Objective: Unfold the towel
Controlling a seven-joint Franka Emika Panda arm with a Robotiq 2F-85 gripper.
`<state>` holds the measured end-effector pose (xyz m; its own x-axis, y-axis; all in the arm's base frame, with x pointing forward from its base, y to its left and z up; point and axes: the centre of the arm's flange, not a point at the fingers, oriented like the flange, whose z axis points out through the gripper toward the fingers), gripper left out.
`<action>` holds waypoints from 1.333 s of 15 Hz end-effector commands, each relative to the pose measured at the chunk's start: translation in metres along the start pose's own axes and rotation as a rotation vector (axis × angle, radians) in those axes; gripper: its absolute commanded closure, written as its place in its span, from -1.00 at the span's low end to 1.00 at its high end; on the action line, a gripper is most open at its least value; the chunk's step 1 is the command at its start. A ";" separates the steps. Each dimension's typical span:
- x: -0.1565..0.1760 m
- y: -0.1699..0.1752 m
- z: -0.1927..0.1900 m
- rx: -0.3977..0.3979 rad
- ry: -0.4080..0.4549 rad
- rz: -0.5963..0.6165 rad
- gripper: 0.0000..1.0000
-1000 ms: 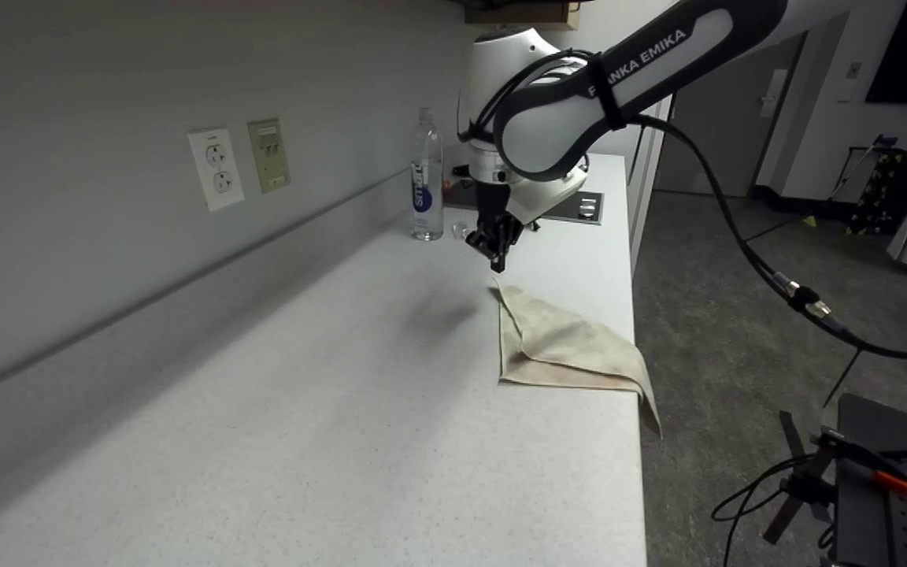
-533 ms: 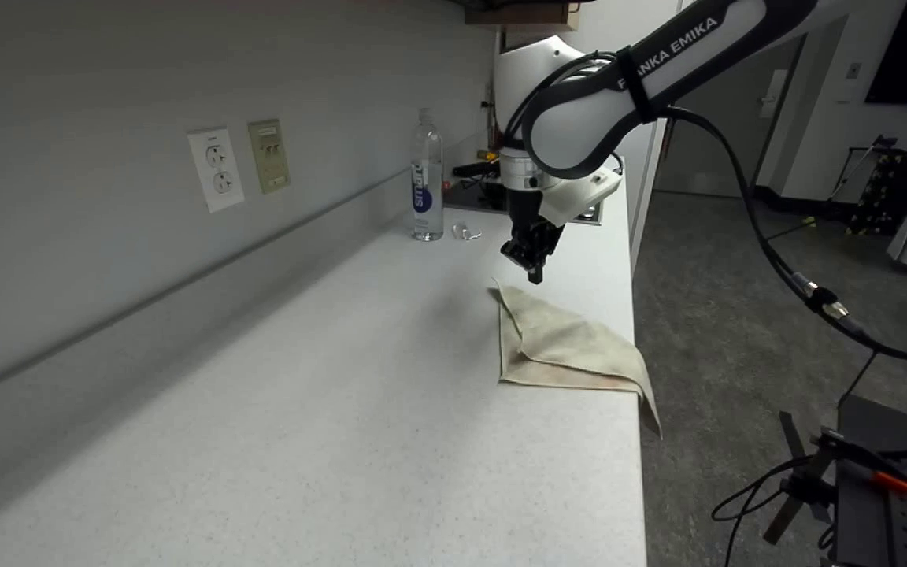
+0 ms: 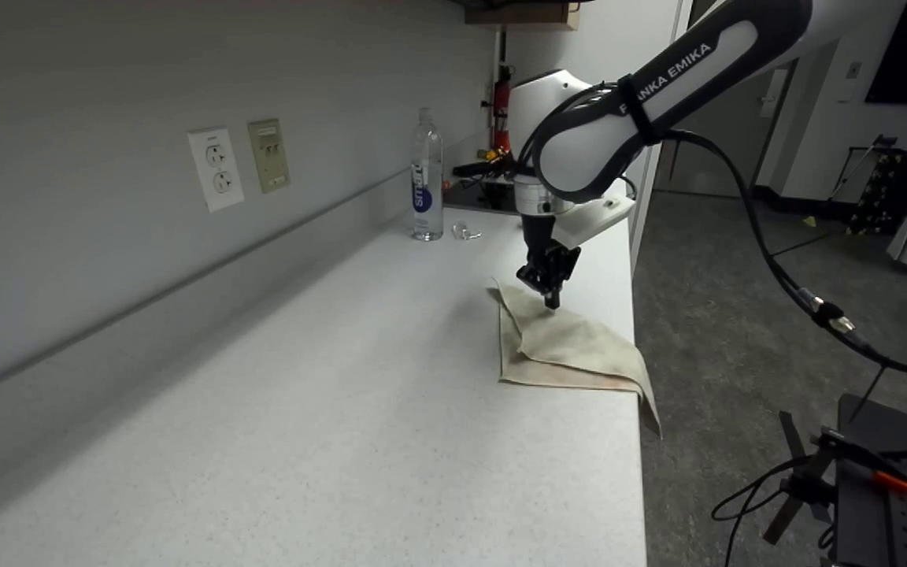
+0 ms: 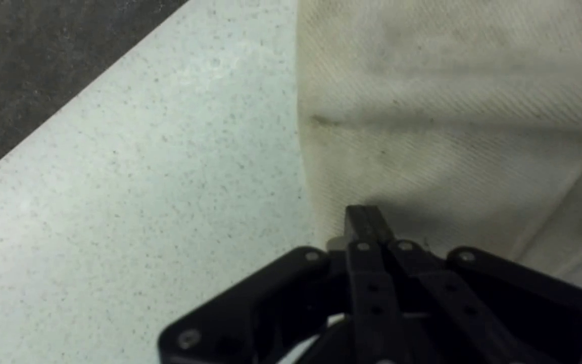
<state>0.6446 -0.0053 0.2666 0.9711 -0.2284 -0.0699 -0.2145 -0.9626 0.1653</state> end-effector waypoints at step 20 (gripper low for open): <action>0.102 -0.023 0.011 0.121 0.160 0.079 1.00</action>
<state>0.7202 -0.0129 0.2546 0.9565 -0.2822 0.0740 -0.2869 -0.9558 0.0647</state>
